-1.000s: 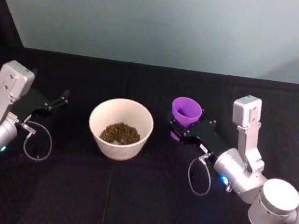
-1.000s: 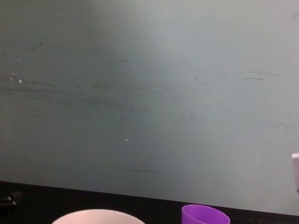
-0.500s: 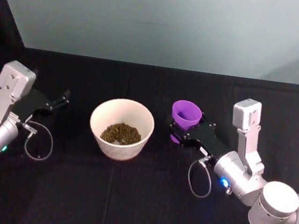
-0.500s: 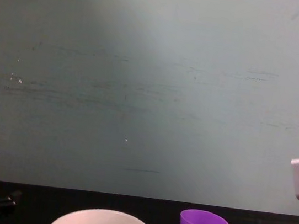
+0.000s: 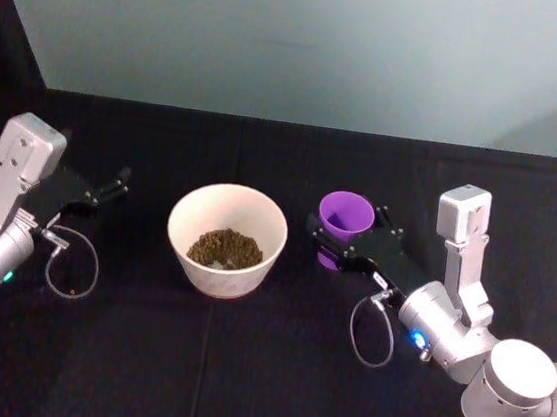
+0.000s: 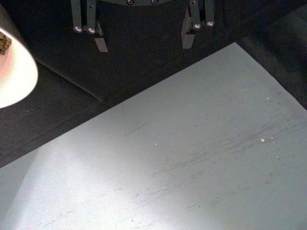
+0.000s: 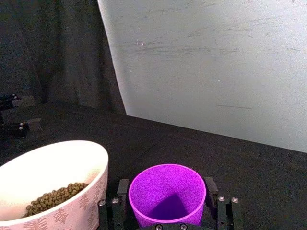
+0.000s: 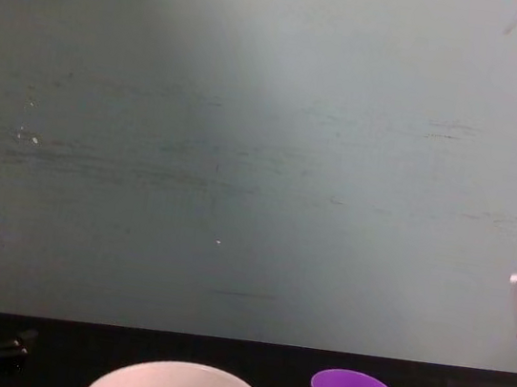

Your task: Pick up the cup and pour the mung beans from the cup into the bowl.

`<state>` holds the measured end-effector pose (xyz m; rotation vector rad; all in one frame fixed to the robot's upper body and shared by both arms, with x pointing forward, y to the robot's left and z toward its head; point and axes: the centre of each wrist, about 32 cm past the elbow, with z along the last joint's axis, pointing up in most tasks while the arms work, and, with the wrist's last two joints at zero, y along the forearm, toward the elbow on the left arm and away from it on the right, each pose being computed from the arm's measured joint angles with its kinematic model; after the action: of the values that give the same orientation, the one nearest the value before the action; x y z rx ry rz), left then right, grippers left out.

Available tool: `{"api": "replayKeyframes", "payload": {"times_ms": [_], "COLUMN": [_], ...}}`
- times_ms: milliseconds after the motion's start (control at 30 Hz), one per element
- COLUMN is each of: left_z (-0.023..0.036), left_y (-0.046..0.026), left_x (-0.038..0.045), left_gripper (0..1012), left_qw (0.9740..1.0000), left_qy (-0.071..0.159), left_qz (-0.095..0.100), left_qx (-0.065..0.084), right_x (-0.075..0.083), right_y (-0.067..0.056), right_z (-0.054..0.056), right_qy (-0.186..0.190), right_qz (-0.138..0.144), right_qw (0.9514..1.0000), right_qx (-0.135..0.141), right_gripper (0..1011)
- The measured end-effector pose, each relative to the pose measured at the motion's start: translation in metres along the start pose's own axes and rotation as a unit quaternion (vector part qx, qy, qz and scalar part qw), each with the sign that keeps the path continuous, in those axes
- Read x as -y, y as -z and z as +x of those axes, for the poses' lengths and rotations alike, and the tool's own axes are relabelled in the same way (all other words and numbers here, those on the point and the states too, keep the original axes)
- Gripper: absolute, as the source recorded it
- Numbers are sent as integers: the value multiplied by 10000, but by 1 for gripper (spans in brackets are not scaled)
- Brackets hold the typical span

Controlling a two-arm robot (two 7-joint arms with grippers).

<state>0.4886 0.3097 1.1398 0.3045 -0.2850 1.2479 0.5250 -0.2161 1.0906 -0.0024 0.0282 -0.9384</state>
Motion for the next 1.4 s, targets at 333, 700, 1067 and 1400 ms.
{"api": "replayKeyframes", "payload": {"times_ms": [333, 700, 1067, 1400], "left_z": [0, 0, 0, 0], "left_y": [0, 0, 0, 0], "left_x": [0, 0, 0, 0], "left_gripper": [1000, 1000, 1000, 1000], "left_qw": [10000, 10000, 10000, 10000], "left_qy": [0, 0, 0, 0], "left_qz": [0, 0, 0, 0], "left_qx": [0, 0, 0, 0], "right_x": [4, 37, 169, 311], "right_y": [-94, -403, -482, -327], "right_z": [-26, -47, 110, 236], "right_qy": [-17, 95, 834, 1553], "right_qz": [142, 500, 642, 320], "right_qw": [9998, 9981, 9937, 9862], "right_qx": [116, 351, 387, 478], "right_gripper": [1003, 1003, 1003, 1003]}}
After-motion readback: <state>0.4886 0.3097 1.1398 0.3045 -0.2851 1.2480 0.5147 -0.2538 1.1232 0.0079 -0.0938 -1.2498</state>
